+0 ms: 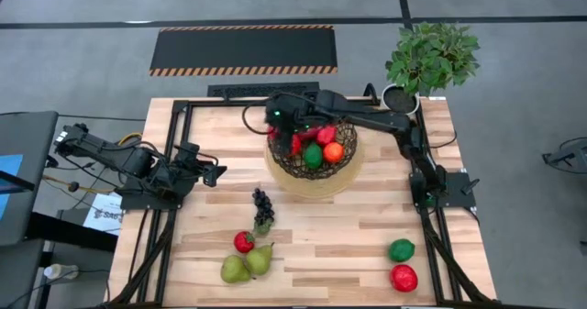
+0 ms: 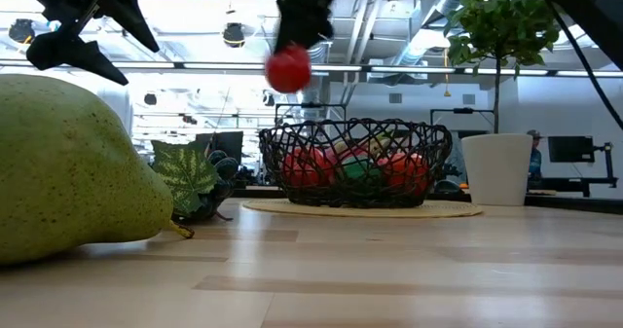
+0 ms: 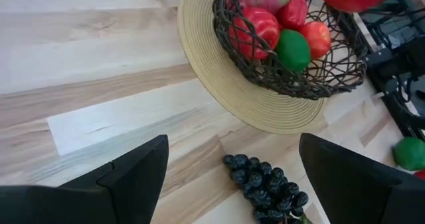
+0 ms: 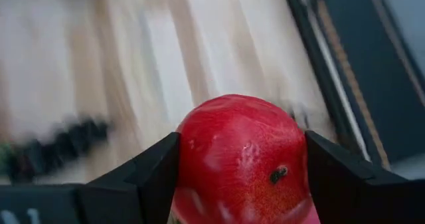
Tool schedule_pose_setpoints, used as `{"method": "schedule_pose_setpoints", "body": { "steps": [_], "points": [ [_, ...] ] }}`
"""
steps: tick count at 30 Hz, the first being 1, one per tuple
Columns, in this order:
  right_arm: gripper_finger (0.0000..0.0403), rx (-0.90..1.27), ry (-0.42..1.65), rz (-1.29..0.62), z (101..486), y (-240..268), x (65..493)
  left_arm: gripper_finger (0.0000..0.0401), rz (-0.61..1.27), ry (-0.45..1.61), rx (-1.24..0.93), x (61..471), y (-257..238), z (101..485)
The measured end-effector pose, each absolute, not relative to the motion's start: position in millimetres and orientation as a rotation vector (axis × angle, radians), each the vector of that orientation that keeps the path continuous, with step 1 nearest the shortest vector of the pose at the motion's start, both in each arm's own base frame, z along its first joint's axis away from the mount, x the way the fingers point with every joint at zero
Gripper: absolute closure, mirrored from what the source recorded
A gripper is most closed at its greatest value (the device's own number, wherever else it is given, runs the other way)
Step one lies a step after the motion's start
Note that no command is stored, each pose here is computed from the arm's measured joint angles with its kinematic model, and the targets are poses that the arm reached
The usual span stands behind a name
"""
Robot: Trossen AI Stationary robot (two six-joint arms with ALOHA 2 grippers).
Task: Build produce basket
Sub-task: Put the red apple into the black wire basket
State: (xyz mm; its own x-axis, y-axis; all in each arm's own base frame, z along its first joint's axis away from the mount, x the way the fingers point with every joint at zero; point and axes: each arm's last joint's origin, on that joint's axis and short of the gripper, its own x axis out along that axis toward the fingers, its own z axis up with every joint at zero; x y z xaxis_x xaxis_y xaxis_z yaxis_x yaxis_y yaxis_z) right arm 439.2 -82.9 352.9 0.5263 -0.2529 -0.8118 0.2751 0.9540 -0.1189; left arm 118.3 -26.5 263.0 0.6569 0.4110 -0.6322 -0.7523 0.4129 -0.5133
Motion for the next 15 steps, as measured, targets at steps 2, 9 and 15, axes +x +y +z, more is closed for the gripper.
{"method": "schedule_pose_setpoints", "body": {
  "steps": [2, 9, 15],
  "points": [
    [0.0125, 0.038, 1.056, -0.327, 351, -85, 428, 0.0077, 0.762, 0.446, -0.87, 118, -27, 263],
    [0.0125, 0.077, 1.216, -0.281, 330, -78, 423, 0.0077, 0.76, 0.448, -0.863, 118, -27, 263],
    [0.0125, 0.099, 1.249, -0.244, 295, -68, 433, 0.0077, 0.762, 0.452, -0.86, 118, -26, 263]
  ]
}}
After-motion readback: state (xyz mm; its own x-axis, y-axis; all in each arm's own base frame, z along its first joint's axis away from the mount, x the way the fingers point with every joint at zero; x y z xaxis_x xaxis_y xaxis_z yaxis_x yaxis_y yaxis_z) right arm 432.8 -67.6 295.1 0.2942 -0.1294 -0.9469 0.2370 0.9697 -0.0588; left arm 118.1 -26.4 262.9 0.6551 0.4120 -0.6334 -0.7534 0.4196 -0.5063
